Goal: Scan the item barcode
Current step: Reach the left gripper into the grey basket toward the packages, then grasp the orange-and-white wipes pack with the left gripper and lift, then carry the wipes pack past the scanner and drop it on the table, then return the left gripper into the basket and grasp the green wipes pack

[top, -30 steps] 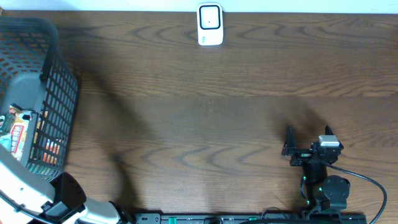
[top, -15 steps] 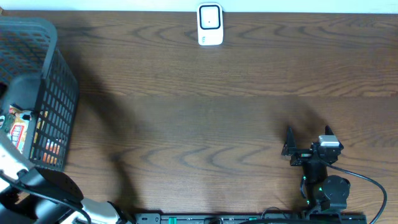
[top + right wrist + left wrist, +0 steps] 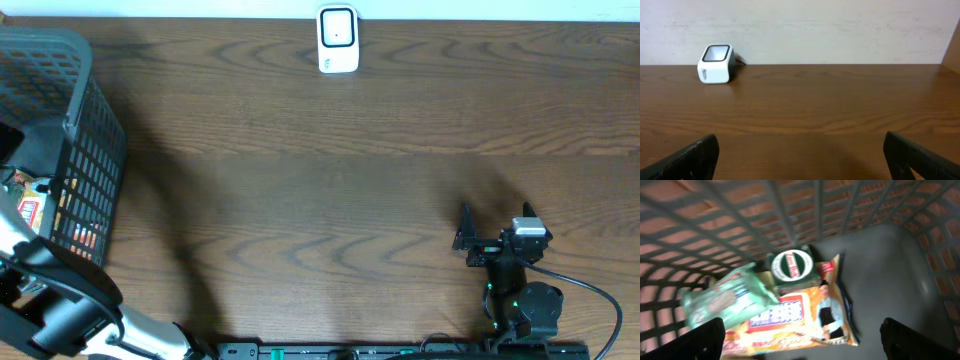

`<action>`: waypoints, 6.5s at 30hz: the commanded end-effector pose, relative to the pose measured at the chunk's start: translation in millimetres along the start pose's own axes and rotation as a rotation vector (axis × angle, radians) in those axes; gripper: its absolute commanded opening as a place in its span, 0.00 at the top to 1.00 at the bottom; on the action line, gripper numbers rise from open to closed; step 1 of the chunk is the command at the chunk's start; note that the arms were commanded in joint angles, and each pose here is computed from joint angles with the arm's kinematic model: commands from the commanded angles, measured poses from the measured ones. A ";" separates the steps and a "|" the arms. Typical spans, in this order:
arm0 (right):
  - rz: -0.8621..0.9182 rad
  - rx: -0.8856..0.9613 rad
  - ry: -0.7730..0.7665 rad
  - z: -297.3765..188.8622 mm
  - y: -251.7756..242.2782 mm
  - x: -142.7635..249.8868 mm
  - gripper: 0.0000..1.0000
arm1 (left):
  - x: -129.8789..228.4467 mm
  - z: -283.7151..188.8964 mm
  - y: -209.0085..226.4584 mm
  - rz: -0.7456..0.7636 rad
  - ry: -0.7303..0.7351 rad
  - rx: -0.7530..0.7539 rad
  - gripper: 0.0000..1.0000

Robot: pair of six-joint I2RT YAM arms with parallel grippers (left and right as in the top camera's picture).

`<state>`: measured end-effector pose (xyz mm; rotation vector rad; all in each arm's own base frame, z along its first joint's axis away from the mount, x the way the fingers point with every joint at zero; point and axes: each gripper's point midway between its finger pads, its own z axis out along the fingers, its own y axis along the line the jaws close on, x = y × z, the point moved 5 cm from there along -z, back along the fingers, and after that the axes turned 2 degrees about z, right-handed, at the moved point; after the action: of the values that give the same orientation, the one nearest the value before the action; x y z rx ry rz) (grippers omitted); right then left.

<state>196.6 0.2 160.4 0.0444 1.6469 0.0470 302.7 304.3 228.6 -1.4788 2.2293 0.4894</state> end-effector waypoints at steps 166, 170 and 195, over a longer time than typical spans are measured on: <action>0.006 -0.006 0.001 -0.2 1.2 0.8 0.01 | 37.1 13.6 35.6 0.318 -0.048 -0.193 0.12; 0.006 -0.006 0.001 -0.2 1.2 0.8 0.01 | 46.1 35.4 35.0 0.367 0.017 -0.211 0.12; 0.006 -0.006 0.001 -0.2 1.2 0.8 0.01 | 81.7 108.1 58.8 0.600 0.269 -0.371 0.13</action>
<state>196.6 0.2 160.4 0.0444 1.6469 0.0470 247.0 309.8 101.3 -1.0334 2.9007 0.8849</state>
